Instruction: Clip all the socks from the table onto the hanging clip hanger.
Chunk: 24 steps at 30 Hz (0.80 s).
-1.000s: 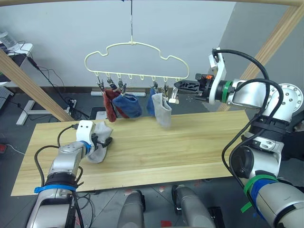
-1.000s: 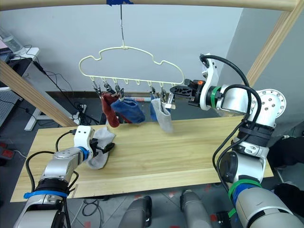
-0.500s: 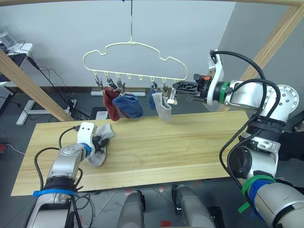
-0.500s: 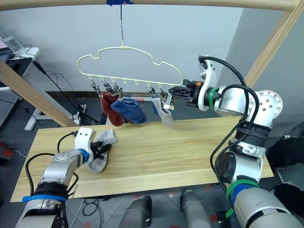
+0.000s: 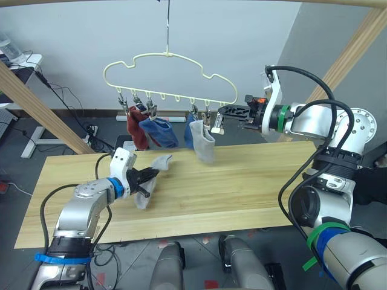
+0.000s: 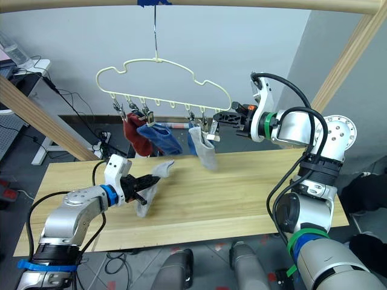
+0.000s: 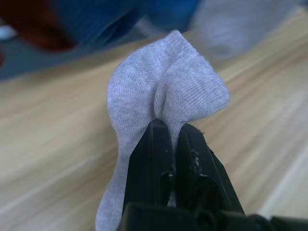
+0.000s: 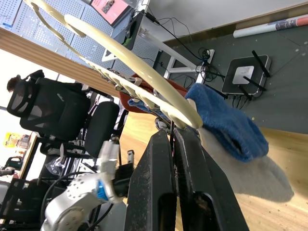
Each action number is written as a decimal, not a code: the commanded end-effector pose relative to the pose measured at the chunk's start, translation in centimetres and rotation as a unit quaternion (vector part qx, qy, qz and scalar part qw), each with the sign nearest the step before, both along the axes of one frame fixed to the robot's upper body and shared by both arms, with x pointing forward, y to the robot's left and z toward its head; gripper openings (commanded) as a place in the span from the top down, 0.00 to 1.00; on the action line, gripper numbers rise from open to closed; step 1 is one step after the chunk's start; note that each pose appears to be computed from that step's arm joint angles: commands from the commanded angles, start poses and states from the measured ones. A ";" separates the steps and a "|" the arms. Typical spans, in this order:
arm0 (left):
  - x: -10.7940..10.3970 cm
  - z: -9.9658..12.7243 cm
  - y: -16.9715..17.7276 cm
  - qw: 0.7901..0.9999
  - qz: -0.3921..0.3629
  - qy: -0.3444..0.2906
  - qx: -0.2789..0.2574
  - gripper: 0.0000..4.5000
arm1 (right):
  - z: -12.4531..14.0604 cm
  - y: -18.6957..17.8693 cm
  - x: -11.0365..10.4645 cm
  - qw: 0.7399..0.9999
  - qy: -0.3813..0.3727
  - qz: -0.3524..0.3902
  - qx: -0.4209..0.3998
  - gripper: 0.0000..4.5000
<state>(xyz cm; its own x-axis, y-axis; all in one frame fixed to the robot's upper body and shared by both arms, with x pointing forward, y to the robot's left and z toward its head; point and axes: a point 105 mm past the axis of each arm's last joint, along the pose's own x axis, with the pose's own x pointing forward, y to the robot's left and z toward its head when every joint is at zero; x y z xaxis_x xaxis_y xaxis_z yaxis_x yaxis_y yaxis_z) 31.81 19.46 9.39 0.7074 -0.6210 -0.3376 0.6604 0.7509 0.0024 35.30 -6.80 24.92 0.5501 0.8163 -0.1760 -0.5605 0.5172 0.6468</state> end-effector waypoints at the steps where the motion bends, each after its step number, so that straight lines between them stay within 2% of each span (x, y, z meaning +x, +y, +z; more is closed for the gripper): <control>1: -2.1 4.3 -3.3 0.989 -0.116 -0.091 0.001 1.00 | 1.4 0.3 -0.4 0.999 -0.018 0.016 0.022 1.00; 3: -3.1 5.7 -4.9 0.976 -0.166 -0.143 0.012 1.00 | 1.4 0.3 -0.1 0.999 -0.006 0.013 0.038 1.00; 5: -3.2 6.8 -5.8 0.964 -0.179 -0.195 0.019 1.00 | 1.3 0.2 0.1 0.999 0.005 0.009 0.046 1.00; 9: -3.4 7.6 -6.6 0.947 -0.191 -0.258 0.026 1.00 | 1.1 0.2 0.4 0.998 0.022 -0.001 0.056 1.00; 13: -3.4 8.0 -7.1 0.935 -0.196 -0.294 0.031 1.00 | 1.1 0.3 0.5 0.997 0.035 -0.007 0.070 1.00; 16: -2.5 8.5 -7.3 0.932 -0.175 -0.317 0.028 1.00 | 1.3 0.5 0.5 0.996 0.042 -0.009 0.083 1.00; 24: -2.0 7.9 -7.8 0.932 -0.169 -0.321 0.026 1.00 | 1.5 1.0 0.0 0.995 0.045 -0.005 0.088 1.00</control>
<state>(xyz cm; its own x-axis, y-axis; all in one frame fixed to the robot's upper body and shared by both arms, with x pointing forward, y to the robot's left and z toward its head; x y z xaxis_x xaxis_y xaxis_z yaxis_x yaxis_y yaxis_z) 30.11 12.24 16.84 0.5595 -0.8280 0.0361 0.7188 0.5064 0.4763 35.87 -6.08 24.94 0.5622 0.8156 -0.1371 -0.4422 0.4365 0.7835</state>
